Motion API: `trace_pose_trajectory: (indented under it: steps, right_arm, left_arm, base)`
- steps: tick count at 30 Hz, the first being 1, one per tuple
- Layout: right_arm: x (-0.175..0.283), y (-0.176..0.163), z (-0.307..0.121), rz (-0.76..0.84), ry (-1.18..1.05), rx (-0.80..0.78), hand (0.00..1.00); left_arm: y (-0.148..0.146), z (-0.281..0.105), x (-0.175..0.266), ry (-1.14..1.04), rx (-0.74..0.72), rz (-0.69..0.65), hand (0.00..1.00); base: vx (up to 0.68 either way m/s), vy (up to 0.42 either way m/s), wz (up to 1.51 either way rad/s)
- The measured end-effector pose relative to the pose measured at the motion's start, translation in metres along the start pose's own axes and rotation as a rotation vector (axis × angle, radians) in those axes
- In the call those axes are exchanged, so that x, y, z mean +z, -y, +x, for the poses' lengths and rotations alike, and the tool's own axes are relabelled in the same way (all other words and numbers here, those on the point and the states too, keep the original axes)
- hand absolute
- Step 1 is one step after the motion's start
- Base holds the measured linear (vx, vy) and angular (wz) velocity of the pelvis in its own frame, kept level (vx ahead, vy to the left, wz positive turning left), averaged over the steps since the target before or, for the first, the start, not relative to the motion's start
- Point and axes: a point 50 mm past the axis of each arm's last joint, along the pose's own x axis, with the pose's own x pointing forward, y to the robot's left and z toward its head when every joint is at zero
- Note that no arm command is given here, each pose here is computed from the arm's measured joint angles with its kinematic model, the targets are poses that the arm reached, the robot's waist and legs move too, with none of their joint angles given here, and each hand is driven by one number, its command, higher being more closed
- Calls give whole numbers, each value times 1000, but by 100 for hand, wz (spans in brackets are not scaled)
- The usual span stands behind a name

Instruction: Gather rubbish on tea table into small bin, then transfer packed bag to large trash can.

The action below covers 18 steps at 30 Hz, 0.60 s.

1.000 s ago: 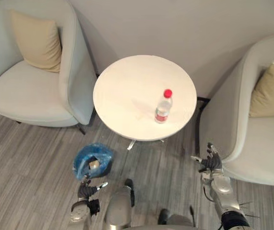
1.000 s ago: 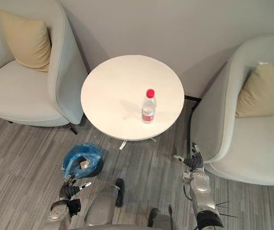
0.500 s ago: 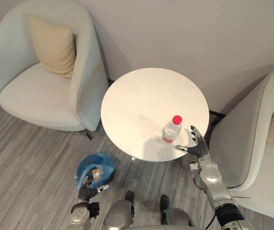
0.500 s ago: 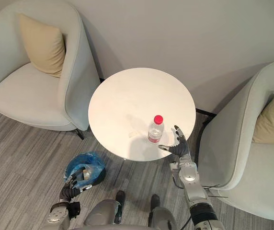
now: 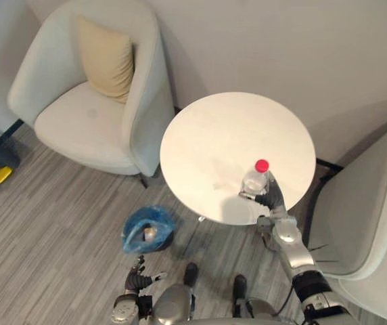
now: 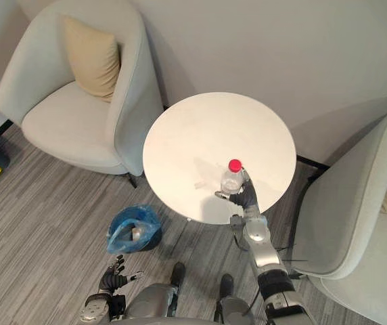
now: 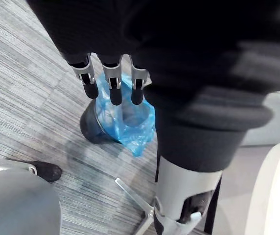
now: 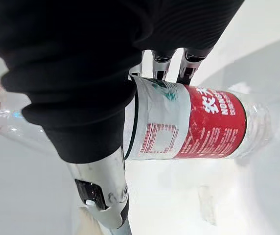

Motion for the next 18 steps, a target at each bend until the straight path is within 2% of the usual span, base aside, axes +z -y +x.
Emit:
trace_pose_trajectory:
  steps: [2,3,9,18]
  right_arm:
    - [9,2,10,19,16,-27,0]
    - [13,3,15,24,23,-43,100]
    - [53,6,46,57,109,-110,100]
    - [66,12,51,75,144,-114,100]
  left_arm:
    - [1,-1,-3,-11,-5,5,0]
    - [2,-2,-4,-14,-8,2,0]
    - [2,-1,-3,-11,-8,-10,0]
    - [3,3,8,31,-7,-19,0]
  base:
    - [-115,-12,36]
    - [-117,-7,19]
    - [-49,-5,5]
    - [25,-11,-2]
